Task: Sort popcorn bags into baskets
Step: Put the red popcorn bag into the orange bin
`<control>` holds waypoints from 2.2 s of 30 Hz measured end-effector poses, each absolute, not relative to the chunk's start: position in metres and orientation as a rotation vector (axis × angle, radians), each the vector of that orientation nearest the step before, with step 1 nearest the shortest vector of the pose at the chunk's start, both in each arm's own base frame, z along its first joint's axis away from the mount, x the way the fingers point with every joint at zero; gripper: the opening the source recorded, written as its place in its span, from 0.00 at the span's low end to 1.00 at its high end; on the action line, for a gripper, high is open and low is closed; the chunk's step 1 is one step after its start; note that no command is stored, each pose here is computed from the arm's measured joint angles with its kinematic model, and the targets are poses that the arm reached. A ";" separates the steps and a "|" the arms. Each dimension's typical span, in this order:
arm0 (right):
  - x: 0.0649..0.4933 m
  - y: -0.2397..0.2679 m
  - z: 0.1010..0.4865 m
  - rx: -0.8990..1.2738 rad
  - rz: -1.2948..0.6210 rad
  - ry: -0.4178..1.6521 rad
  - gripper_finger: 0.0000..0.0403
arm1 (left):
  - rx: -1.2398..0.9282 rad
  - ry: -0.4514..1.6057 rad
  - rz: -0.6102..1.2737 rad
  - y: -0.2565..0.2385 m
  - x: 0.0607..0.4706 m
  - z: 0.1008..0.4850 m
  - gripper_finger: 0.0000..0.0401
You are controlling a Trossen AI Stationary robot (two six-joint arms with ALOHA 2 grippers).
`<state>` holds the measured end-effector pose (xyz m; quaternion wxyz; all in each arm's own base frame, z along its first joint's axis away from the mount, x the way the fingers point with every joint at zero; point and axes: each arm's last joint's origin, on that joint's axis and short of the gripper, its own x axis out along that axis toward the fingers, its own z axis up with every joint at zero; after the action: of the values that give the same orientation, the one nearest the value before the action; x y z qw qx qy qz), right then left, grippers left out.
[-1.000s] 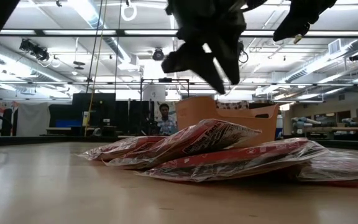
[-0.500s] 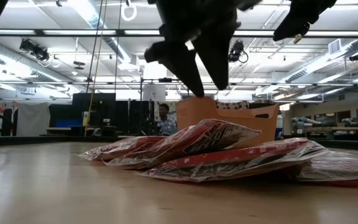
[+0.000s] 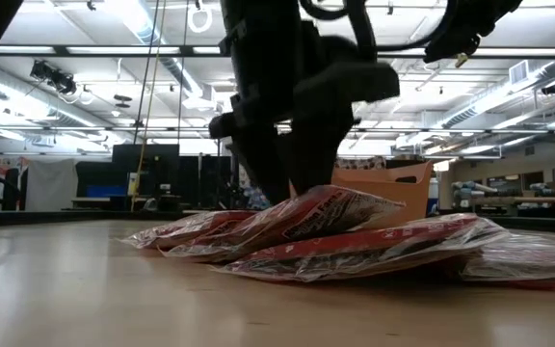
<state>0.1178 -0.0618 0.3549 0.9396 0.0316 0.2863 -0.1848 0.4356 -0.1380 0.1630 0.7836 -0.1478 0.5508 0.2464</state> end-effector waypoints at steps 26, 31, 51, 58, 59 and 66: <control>0.118 -0.062 0.355 0.046 -0.371 0.584 0.42 | -0.215 1.273 0.525 -0.130 0.429 0.174 0.01; 0.118 -0.062 0.355 0.040 -0.370 0.582 0.42 | -0.189 1.184 0.434 -0.127 0.435 0.208 0.01; 0.119 -0.062 0.356 0.073 -0.389 0.565 0.42 | -0.058 0.684 0.529 0.008 0.493 0.297 0.00; 0.119 -0.062 0.356 0.094 -0.397 0.561 0.42 | 0.059 0.720 0.629 0.068 0.490 0.296 0.00; 0.119 -0.062 0.356 0.094 -0.397 0.561 0.42 | 0.074 0.734 0.633 0.074 0.490 0.293 0.00; 0.119 -0.062 0.356 0.122 -0.405 0.555 0.42 | 0.047 0.868 0.626 0.112 0.495 0.249 0.11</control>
<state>0.1186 -0.0624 0.3563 0.9397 0.0599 0.2721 -0.1984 0.4953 0.1120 0.2491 0.8599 0.0226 0.4135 0.2985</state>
